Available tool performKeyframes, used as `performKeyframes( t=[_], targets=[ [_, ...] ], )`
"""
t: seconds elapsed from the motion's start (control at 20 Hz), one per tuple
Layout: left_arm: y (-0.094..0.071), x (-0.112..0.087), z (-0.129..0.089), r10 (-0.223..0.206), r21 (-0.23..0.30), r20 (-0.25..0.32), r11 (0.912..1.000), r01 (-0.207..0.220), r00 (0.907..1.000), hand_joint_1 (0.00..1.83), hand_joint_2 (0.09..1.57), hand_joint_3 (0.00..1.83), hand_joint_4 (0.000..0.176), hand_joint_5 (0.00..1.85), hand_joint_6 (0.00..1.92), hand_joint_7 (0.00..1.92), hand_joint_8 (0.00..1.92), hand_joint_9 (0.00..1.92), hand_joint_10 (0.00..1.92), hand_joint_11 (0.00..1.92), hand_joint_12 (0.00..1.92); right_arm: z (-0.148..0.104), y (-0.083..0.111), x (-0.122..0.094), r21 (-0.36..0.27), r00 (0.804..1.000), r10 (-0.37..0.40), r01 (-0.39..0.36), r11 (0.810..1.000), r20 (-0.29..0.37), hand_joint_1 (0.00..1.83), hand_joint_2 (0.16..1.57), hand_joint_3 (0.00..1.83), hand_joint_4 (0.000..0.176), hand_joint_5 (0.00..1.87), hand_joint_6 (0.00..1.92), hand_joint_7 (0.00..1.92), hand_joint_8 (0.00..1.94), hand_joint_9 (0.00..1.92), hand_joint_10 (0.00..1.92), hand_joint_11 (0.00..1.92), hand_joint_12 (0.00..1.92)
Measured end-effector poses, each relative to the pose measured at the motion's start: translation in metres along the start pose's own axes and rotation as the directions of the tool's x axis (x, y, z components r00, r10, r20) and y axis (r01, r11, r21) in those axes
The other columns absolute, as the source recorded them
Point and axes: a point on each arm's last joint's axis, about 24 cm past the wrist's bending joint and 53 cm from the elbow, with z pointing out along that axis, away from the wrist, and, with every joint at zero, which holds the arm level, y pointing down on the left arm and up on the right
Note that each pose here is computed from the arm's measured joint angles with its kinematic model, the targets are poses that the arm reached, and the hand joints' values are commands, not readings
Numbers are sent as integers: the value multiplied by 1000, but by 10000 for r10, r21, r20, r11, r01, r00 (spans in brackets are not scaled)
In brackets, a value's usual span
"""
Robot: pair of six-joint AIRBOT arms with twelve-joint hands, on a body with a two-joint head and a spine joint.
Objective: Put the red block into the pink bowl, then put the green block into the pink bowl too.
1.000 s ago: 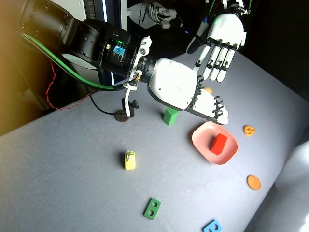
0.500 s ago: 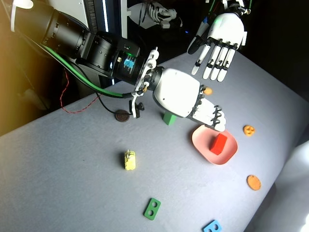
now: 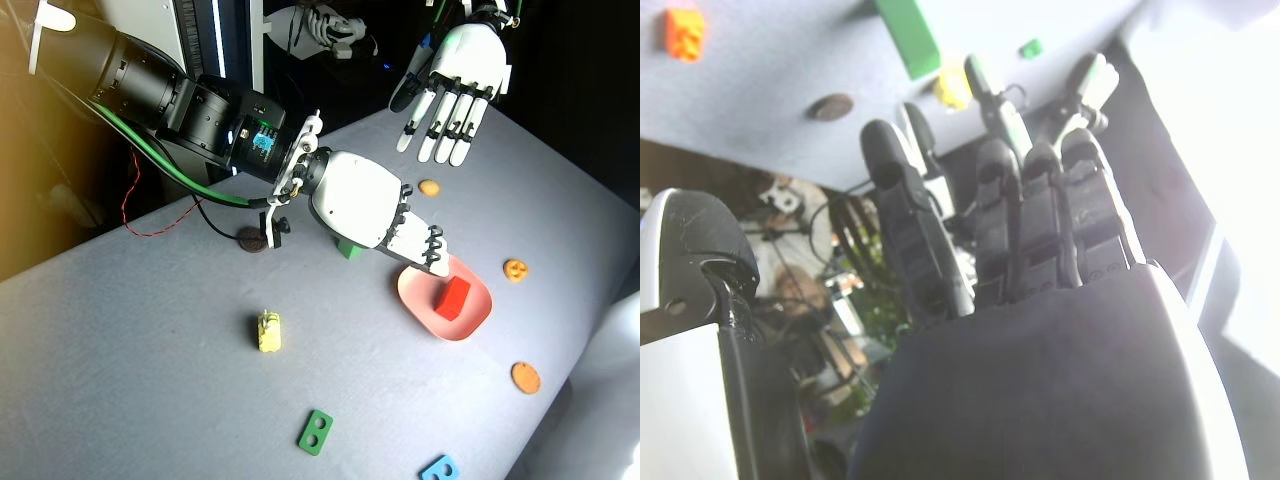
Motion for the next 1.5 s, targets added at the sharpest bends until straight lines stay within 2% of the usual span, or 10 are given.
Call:
performKeyframes(
  t=[0.2, 0.45, 0.55, 0.85, 0.95, 1.05, 1.1, 1.3, 1.4, 1.5],
  targets=[
    [0, 1, 0, 24, 9, -19, 10000, -24, 10000, 560, 1051, 3, 160, 732, 9, 142, 9, 0, 0, 0, 0, -1, -11, 4, 238, 9999, -51, 54, 9997, -139, 888, 823, 6, 176, 1050, 4, 186, 8, 62, 7, 0, 0],
    [-1, 0, 0, 26, 23, -11, 10000, -26, 10000, 537, 1071, 7, 148, 705, 1, 119, 2, 0, 0, 0, 0, -2, -16, 7, 389, 9998, 72, -64, 9992, -208, 882, 808, 0, 176, 1048, 1, 196, 6, 74, 8, 0, 0],
    [-1, 0, 0, 23, 24, -8, 10000, -23, 10000, 595, 1062, 1, 123, 732, 12, 138, 9, 0, 0, 0, 0, -3, -19, 9, 474, 9995, 139, -126, 9988, -277, 895, 821, 6, 173, 1051, 2, 184, 1, 68, 4, 0, 0],
    [-1, 0, 0, 3, 30, -10, 10000, -3, 10000, 573, 1070, 4, 137, 717, 1, 123, 1, 0, 0, 0, 0, -4, -22, 11, 537, 9994, 108, -90, 9985, -319, 890, 822, 4, 162, 1055, 3, 202, 11, 62, 4, 0, 0],
    [-1, 0, 0, 6, 23, -13, 10000, -6, 10000, 550, 1060, 0, 159, 735, 8, 166, 15, 7, 3, 0, 0, -4, -25, 12, 581, 9994, 49, -29, 9983, -333, 887, 820, 3, 163, 1050, 0, 198, 5, 68, 4, 0, 0],
    [-1, 0, 0, 10, 29, -13, 10000, -10, 10000, 598, 1059, 0, 133, 742, 9, 155, 6, 0, 0, 0, 0, -2, -30, 14, 666, 9994, 36, -13, 9978, -357, 884, 819, 2, 175, 1059, 5, 189, 0, 54, 1, 0, 0],
    [-1, 0, 0, 50, 37, -1, 10000, -50, 10000, 595, 1052, 0, 142, 749, 10, 164, 8, 0, 0, 0, 0, -3, -33, 16, 707, 9993, 11, 16, 9975, -383, 882, 821, 2, 176, 1064, 6, 189, 1, 50, 0, 0, 0],
    [-2, -7, 0, 147, 100, 159, 9998, -148, 9998, 593, 1054, 0, 145, 751, 7, 164, 3, 0, 0, 0, 0, -2, -33, 20, 736, 9989, 85, -50, 9973, -467, 924, 816, 0, 160, 1096, 16, 201, 7, 66, 9, 0, 0],
    [-2, -7, 0, 191, 87, 146, 9998, -192, 9997, 662, 1036, 0, 127, 779, 15, 186, 9, 0, 0, 0, 0, -2, -33, 23, 734, 9986, 97, -59, 9973, -520, 957, 816, 0, 136, 1122, 21, 238, 15, 91, 15, 0, 0],
    [-2, -8, 0, 177, 78, 171, 9998, -179, 9997, 635, 1045, 0, 138, 770, 9, 171, 2, 0, 0, 0, 0, -3, -34, 26, 720, 9981, 53, -8, 9974, -619, 983, 812, 0, 144, 1133, 21, 238, 9, 87, 10, 0, 0]
  ],
)
